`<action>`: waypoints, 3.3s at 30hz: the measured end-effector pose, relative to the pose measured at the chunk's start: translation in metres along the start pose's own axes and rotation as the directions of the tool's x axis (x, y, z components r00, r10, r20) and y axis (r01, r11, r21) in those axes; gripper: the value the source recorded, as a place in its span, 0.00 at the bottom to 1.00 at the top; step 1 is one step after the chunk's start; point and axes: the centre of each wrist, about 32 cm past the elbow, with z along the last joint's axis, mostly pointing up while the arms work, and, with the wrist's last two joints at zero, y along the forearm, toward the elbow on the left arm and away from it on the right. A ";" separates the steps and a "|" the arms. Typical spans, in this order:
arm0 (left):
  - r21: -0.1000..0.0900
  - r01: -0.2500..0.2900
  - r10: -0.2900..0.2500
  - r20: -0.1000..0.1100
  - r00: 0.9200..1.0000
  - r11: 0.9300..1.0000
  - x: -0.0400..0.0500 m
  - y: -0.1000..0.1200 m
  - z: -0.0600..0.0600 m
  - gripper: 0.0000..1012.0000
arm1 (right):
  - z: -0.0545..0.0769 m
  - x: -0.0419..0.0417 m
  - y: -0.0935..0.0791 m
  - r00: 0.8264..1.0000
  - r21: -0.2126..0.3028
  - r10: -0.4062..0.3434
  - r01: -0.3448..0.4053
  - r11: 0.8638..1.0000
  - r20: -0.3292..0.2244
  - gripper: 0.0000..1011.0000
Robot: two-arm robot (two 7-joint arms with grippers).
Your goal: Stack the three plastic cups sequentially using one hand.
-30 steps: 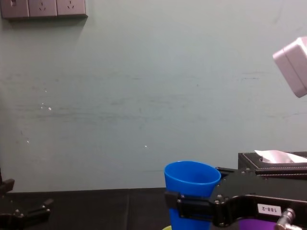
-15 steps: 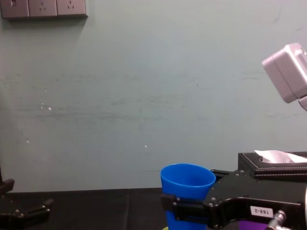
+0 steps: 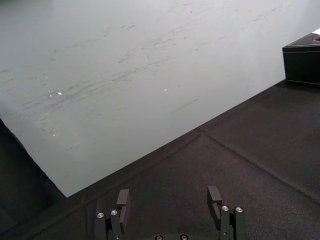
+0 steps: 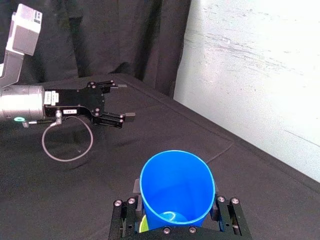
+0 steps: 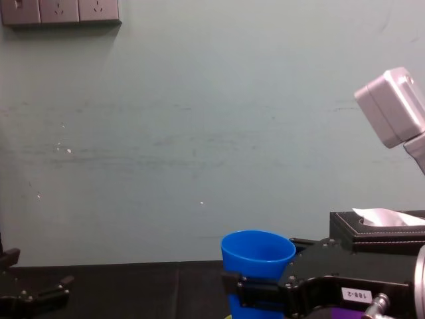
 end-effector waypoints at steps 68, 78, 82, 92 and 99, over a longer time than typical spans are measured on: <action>0.000 0.000 0.000 0.000 1.000 1.000 0.0000 0.000 0.000 1.00 | -0.017 -0.0053 0.010 1.000 -0.034 0.011 -0.011 0.999 -0.011 0.99; 0.000 0.000 0.000 0.000 1.000 1.000 0.0000 0.000 0.000 1.00 | -0.017 -0.0053 0.010 1.000 -0.034 0.011 -0.011 0.999 -0.011 0.99; 0.000 0.000 0.000 0.000 1.000 1.000 0.0000 0.000 0.000 1.00 | -0.016 -0.0050 0.006 1.000 -0.023 -0.003 0.002 1.000 -0.013 0.99; 0.000 0.000 0.000 0.000 1.000 1.000 0.0000 0.000 0.000 1.00 | -0.013 0.0000 -0.017 0.997 0.020 -0.070 0.070 0.997 -0.032 0.99; 0.000 0.000 0.000 0.000 1.000 1.000 0.0000 0.000 0.000 1.00 | -0.017 0.0076 -0.040 0.990 0.032 -0.132 0.134 0.990 -0.046 0.99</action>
